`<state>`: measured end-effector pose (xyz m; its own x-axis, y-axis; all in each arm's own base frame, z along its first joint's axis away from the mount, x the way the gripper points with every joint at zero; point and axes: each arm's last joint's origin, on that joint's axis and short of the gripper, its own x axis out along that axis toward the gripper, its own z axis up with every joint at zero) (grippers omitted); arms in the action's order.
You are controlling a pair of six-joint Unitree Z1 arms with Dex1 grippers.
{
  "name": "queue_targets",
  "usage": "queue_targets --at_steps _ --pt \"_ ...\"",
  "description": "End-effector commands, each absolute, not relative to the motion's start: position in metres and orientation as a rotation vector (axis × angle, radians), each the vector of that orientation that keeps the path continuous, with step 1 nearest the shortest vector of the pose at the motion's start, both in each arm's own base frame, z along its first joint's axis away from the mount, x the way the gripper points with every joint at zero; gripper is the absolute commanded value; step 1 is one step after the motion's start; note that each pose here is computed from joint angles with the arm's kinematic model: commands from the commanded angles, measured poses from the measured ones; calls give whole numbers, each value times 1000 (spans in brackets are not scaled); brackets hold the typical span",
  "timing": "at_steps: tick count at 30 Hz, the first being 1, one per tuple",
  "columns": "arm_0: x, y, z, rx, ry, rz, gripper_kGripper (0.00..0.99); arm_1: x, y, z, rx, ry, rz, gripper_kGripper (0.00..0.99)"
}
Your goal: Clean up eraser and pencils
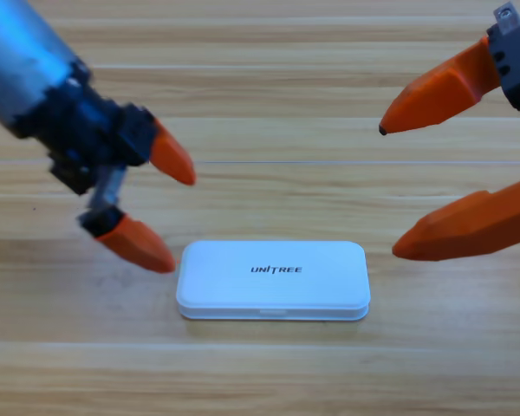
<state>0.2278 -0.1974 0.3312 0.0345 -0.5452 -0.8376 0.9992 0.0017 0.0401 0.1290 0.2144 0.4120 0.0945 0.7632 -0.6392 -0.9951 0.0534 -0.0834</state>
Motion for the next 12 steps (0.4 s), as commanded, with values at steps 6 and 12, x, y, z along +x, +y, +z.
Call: queue_targets --at_steps 6,12 --pt "208 -193 325 786 800 -1417 990 134 212 405 -578 512 1407 943" --pt "208 -194 325 787 807 -1406 990 133 212 406 -576 511 1406 943"
